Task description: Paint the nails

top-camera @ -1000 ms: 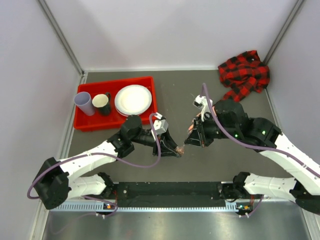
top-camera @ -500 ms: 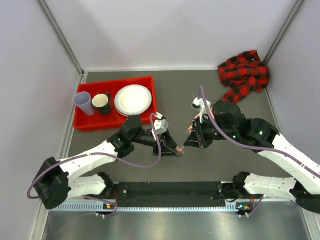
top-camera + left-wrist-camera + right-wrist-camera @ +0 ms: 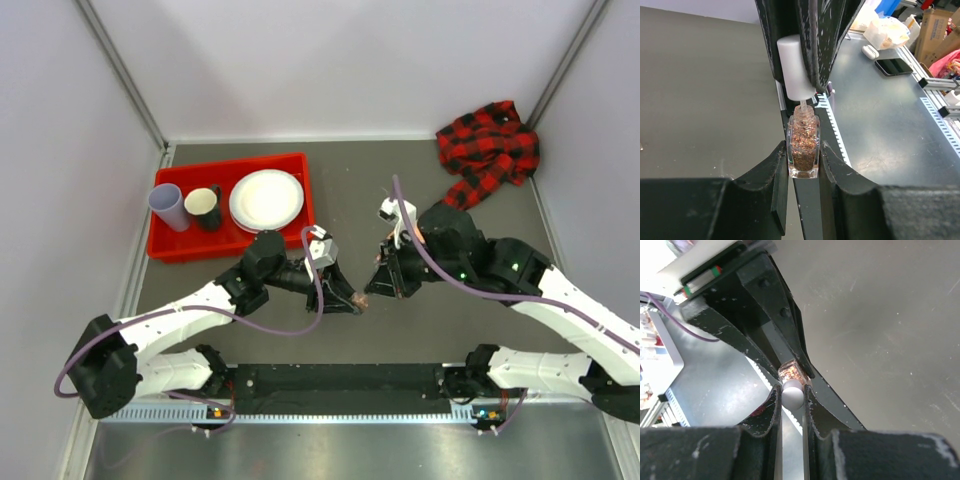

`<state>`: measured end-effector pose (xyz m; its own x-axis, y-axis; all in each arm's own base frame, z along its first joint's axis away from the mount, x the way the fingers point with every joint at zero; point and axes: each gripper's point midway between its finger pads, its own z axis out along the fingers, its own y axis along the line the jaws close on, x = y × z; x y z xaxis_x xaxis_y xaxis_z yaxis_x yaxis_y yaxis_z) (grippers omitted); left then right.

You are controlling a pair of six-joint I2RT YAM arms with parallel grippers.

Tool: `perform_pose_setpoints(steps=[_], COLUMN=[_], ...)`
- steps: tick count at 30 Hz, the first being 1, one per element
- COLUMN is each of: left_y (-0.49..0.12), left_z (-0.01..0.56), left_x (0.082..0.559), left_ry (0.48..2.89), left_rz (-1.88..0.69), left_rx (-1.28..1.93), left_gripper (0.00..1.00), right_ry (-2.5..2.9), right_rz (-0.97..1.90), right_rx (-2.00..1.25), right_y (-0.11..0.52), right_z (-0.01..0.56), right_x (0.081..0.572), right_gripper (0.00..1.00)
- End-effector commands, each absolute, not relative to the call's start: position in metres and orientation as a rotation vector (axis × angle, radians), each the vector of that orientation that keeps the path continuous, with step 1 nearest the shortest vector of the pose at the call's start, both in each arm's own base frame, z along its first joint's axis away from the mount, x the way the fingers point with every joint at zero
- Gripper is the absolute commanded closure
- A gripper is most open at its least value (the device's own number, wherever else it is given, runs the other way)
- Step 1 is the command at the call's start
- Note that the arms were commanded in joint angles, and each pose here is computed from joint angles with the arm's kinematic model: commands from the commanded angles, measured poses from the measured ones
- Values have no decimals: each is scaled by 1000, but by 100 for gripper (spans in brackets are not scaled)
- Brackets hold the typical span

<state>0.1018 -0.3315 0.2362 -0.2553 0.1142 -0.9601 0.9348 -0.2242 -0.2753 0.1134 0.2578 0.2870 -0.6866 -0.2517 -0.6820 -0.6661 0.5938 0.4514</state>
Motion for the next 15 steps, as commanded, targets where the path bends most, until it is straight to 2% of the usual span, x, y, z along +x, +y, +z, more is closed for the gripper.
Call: perform_pose_setpoints(steps=[1,15], left_y=[-335,-336], left_z=[264,273], left_x=[106,121], left_ry=[1227,1237], left_rz=[-1511,-1431], left_rx=[1311,1226], left_gripper=[100,100], right_ry=[2231,2283], right_rz=[966,979], right_rx=[-713,-722], right_y=[264,277], right_z=[286,263], right_x=[116,103], right_gripper=[100,100])
